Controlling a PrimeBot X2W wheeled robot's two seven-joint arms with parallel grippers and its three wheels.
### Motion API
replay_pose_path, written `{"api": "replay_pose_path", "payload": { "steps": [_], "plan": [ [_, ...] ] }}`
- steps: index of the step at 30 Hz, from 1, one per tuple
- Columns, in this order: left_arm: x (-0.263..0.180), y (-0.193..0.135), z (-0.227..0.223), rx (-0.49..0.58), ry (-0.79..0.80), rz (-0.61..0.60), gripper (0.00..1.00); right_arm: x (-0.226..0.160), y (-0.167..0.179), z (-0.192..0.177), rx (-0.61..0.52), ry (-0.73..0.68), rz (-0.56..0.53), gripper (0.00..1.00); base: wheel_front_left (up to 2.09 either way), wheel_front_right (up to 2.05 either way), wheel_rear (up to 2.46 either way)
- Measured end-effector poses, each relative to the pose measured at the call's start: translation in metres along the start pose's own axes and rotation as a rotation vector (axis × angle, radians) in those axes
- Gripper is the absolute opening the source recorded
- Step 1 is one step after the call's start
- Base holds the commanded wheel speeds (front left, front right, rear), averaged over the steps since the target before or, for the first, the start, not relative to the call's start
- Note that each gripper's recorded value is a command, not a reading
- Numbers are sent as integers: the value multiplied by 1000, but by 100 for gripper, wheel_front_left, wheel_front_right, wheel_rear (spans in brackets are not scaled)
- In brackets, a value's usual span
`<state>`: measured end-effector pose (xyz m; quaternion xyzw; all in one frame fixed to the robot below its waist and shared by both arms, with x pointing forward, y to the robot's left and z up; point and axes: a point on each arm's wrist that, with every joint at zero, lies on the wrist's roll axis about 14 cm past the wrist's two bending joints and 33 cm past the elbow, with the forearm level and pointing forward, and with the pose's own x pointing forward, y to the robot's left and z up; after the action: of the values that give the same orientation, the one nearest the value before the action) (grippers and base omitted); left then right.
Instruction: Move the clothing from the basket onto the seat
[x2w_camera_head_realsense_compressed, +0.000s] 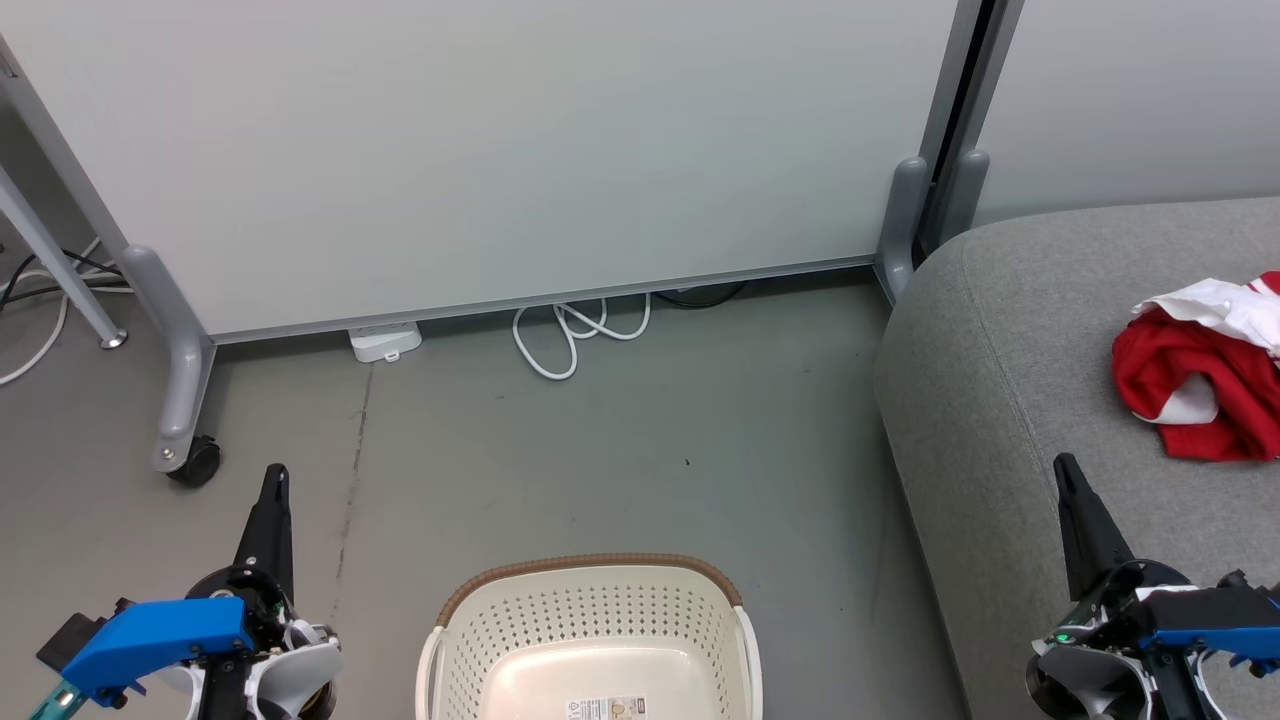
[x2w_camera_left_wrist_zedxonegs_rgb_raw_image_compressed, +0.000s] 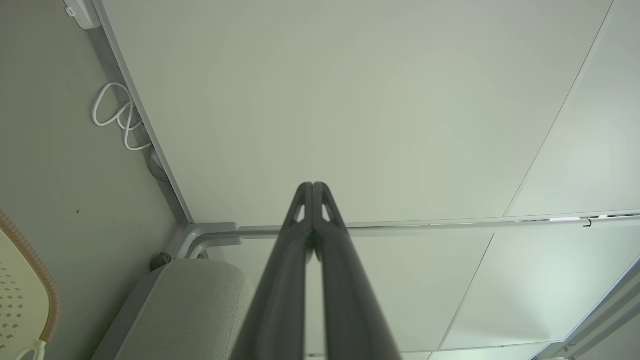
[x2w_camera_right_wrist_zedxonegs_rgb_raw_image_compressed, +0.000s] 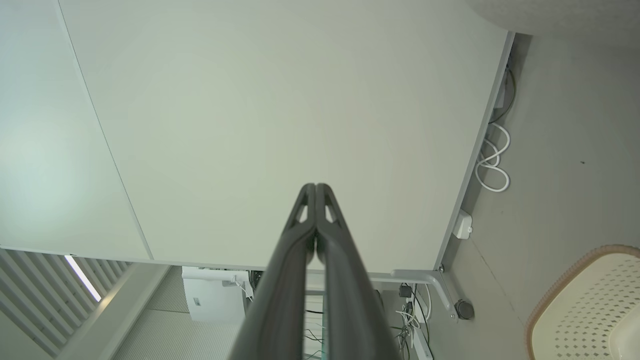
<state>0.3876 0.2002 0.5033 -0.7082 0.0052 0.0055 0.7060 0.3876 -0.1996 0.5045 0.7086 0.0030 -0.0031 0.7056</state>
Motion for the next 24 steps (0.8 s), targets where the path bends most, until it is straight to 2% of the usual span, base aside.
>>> {"api": "replay_pose_path", "payload": {
  "steps": [24],
  "plan": [
    [0, 0, 0, 0, 0, 0, 0, 0, 0, 0, 0, 0, 0, 0, 0, 0, 0]
  ]
}}
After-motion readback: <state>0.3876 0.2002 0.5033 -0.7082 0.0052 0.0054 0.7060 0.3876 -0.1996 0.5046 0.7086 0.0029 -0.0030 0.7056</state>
